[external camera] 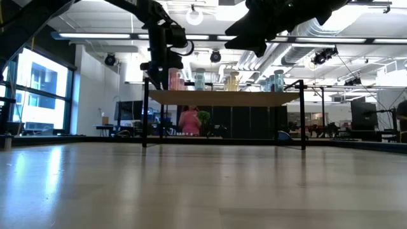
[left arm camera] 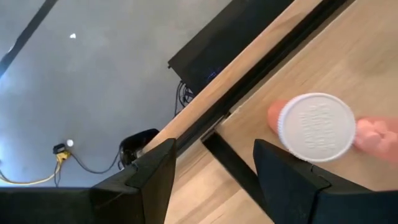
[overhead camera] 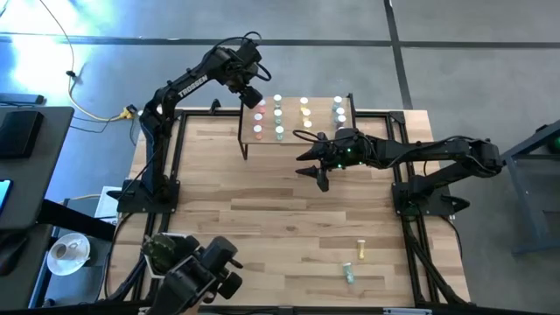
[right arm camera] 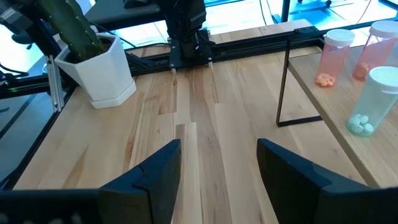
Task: Pick and place medicine bottles onto shelf by color
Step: Put the red medicine bottle on the shelf
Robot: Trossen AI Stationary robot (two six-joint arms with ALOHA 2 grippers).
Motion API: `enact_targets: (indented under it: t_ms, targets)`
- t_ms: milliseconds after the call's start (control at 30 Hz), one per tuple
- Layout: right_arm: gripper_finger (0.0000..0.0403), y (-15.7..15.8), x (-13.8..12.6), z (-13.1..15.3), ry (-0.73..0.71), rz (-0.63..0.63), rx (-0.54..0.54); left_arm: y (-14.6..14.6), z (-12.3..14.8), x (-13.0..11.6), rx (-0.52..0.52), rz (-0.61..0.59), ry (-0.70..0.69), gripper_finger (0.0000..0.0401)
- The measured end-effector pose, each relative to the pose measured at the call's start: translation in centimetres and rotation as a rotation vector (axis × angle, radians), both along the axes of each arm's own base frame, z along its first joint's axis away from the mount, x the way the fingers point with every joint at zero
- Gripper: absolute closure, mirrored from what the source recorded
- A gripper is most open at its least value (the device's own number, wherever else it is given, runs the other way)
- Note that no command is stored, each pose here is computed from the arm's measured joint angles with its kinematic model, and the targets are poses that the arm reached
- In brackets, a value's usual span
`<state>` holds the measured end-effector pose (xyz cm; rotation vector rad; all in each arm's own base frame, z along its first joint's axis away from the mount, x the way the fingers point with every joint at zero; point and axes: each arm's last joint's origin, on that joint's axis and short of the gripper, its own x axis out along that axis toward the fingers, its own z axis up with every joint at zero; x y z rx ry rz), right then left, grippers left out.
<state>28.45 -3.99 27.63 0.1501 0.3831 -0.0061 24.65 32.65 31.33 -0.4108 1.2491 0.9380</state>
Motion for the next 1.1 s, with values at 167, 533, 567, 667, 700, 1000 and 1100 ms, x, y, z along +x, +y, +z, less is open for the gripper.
enact_targets:
  t_ms: [167, 533, 567, 667, 700, 1000, 1100]
  targets:
    - [0.0202, 0.00, 0.00, 0.00, 0.000, 0.001, -0.002, 0.01, 0.00, 0.05, 0.002, -0.018, 0.004, 0.0198]
    - [0.0202, 0.00, 0.00, 0.00, 0.000, 0.000, 0.000, -0.02, 0.09, 0.49, 0.024, -0.020, -0.016, 0.0198]
    - [0.0202, 0.00, 0.00, 0.00, 0.000, 0.000, 0.000, -0.02, 0.10, 0.48, 0.024, -0.020, -0.016, 0.0198]
    - [0.0202, 0.00, 0.00, 0.00, 0.000, 0.000, 0.000, -0.13, 0.05, 0.42, 0.013, -0.020, -0.008, 0.0198]
    - [0.0202, 0.00, 0.00, 0.00, 0.000, 0.000, 0.000, -0.17, 0.04, 0.39, 0.008, -0.020, -0.004, 0.0198]
    - [0.0202, 0.00, 0.00, 0.00, 0.000, 0.000, 0.000, -0.37, -0.04, 0.36, -0.029, -0.007, -0.028, 0.0198]
    - [0.0202, 0.00, 0.00, 0.00, 0.000, 0.000, 0.000, -0.39, -0.05, 0.39, -0.038, -0.012, -0.039, 0.0198]
